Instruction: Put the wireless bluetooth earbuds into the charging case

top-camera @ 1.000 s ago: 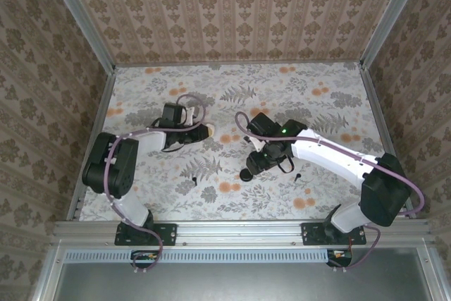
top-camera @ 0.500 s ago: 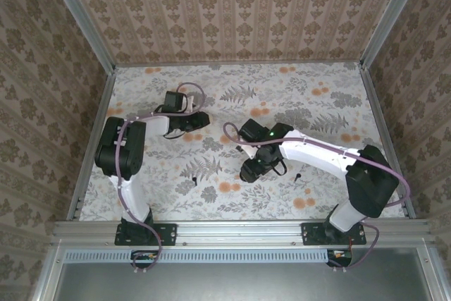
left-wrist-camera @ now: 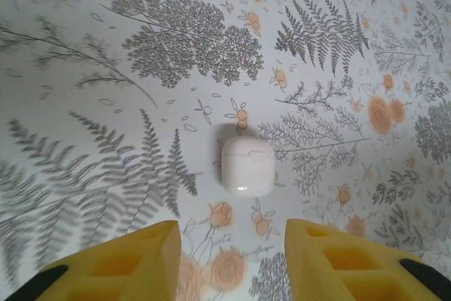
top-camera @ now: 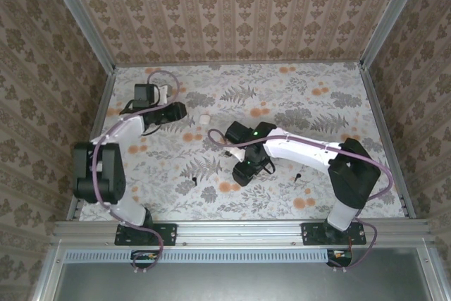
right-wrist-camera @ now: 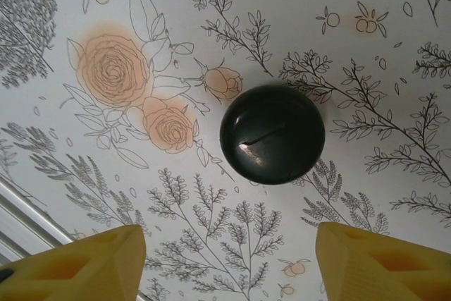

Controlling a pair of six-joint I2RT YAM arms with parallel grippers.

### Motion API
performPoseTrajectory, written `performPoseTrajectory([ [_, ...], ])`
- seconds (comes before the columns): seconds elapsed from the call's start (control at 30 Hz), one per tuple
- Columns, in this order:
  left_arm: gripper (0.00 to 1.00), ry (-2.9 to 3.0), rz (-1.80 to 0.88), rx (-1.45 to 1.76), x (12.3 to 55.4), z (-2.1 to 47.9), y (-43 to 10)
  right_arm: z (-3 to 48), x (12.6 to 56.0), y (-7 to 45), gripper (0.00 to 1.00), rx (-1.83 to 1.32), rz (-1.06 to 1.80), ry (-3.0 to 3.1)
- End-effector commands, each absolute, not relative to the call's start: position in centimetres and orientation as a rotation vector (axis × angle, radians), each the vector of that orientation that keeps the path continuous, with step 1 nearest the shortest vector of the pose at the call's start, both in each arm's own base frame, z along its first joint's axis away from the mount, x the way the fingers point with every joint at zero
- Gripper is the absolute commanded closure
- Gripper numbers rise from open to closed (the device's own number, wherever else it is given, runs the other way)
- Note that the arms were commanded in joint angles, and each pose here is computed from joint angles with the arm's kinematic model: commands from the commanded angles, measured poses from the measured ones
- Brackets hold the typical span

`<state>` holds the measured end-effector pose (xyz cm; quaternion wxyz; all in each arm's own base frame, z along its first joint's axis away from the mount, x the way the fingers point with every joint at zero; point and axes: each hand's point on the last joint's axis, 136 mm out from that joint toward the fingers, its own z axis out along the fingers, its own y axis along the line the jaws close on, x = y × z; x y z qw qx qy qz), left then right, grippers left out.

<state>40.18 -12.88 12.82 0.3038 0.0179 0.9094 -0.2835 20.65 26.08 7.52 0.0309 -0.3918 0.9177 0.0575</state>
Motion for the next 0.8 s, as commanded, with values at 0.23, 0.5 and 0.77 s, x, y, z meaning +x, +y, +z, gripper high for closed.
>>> performPoseTrajectory([
  [0.23, 0.56, 2.474, -0.786, -0.001, 30.6, 9.4, -12.5, 6.3, 22.4, 25.0, 0.21, -1.466, -0.100, 2.775],
  [0.5, 0.54, 2.395, -0.738, -0.063, 26.1, 9.3, -11.6, 3.7, 22.5, 25.8, 0.15, -1.579, -0.110, 2.791],
  [0.77, 0.49, 2.317, -0.648, -0.034, 26.5, 11.7, -10.5, 1.5, 22.8, 26.2, 0.17, -1.614, -0.129, 2.823],
])
